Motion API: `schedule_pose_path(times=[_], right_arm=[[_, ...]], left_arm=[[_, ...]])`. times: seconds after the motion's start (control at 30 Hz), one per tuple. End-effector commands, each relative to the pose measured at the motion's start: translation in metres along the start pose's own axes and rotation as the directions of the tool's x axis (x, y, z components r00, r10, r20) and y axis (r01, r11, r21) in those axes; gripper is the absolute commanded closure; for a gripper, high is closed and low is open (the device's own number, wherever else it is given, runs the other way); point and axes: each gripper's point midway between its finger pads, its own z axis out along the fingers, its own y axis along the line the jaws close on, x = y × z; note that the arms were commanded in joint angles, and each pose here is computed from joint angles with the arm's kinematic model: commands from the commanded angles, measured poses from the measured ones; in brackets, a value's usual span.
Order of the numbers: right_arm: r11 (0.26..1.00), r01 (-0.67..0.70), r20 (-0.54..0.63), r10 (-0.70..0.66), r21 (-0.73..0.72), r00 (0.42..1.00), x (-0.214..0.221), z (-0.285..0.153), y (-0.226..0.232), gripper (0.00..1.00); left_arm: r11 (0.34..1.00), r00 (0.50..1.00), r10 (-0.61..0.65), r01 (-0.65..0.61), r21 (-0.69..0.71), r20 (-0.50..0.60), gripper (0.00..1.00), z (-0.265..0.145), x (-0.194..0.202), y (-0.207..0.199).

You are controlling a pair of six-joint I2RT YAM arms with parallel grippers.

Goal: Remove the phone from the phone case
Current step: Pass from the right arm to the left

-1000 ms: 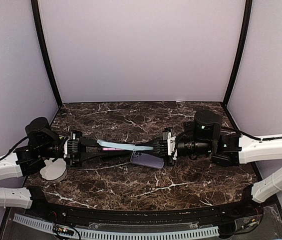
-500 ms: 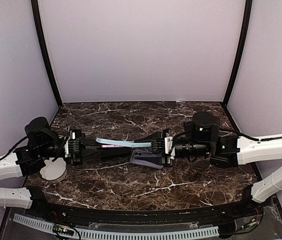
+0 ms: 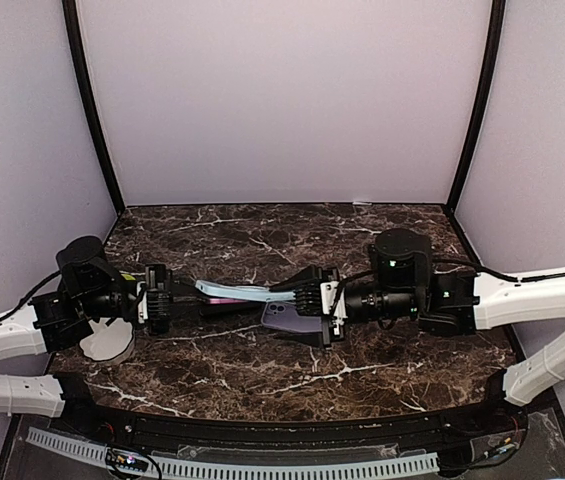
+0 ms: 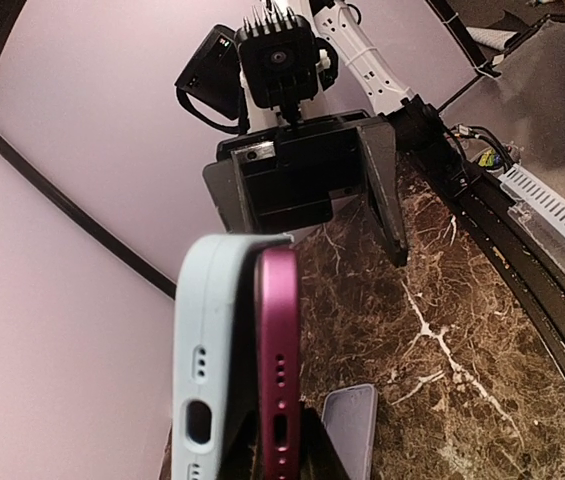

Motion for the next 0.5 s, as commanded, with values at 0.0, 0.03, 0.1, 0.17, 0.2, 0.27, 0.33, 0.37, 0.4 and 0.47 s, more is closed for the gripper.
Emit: schedule_pose_path(times=[0.0,0.03,0.1,0.17,0.2,0.27,0.33,0.37,0.4,0.47], right_arm=[[0.999,0.031,0.122,-0.030,-0.011,0.992,-0.041,0.007,-0.005,0.29],[1.000,0.030,0.121,-0.029,-0.007,0.992,-0.041,0.007,-0.006,0.29],[1.000,0.028,0.117,-0.028,0.003,0.993,-0.041,0.009,-0.009,0.29],[1.000,0.024,0.110,-0.025,0.012,0.994,-0.040,0.011,-0.011,0.29],[1.000,0.020,0.108,-0.022,0.019,0.994,-0.040,0.012,-0.013,0.29],[1.000,-0.001,0.093,-0.002,0.030,0.996,-0.038,0.016,-0.018,0.29],[0.999,-0.018,0.075,0.015,0.034,0.997,-0.035,0.021,-0.021,0.29],[0.999,-0.022,0.071,0.020,0.036,0.997,-0.035,0.022,-0.021,0.29],[0.999,-0.027,0.071,0.025,0.032,0.997,-0.035,0.023,-0.021,0.29],[0.999,-0.027,0.079,0.025,0.023,0.997,-0.036,0.025,-0.019,0.29]], left_arm=[[0.998,0.997,0.056,-0.057,-0.028,-0.047,1.00,0.002,0.009,0.006],[0.998,0.996,0.059,-0.060,-0.023,-0.059,1.00,0.002,0.012,0.004],[0.998,0.995,0.064,-0.065,-0.018,-0.073,1.00,0.003,0.016,0.003],[0.997,0.994,0.070,-0.071,-0.012,-0.082,1.00,0.003,0.019,0.002],[0.997,0.994,0.069,-0.070,-0.008,-0.085,1.00,0.004,0.020,0.001],[0.997,0.993,0.071,-0.072,-0.002,-0.093,1.00,0.004,0.022,-0.001],[0.997,0.991,0.073,-0.073,0.010,-0.108,1.00,0.005,0.027,-0.003],[0.997,0.990,0.079,-0.079,0.011,-0.115,1.00,0.005,0.029,-0.003],[0.997,0.989,0.078,-0.076,0.017,-0.123,1.00,0.006,0.031,-0.005],[0.997,0.987,0.080,-0.078,0.020,-0.136,1.00,0.006,0.034,-0.005]])
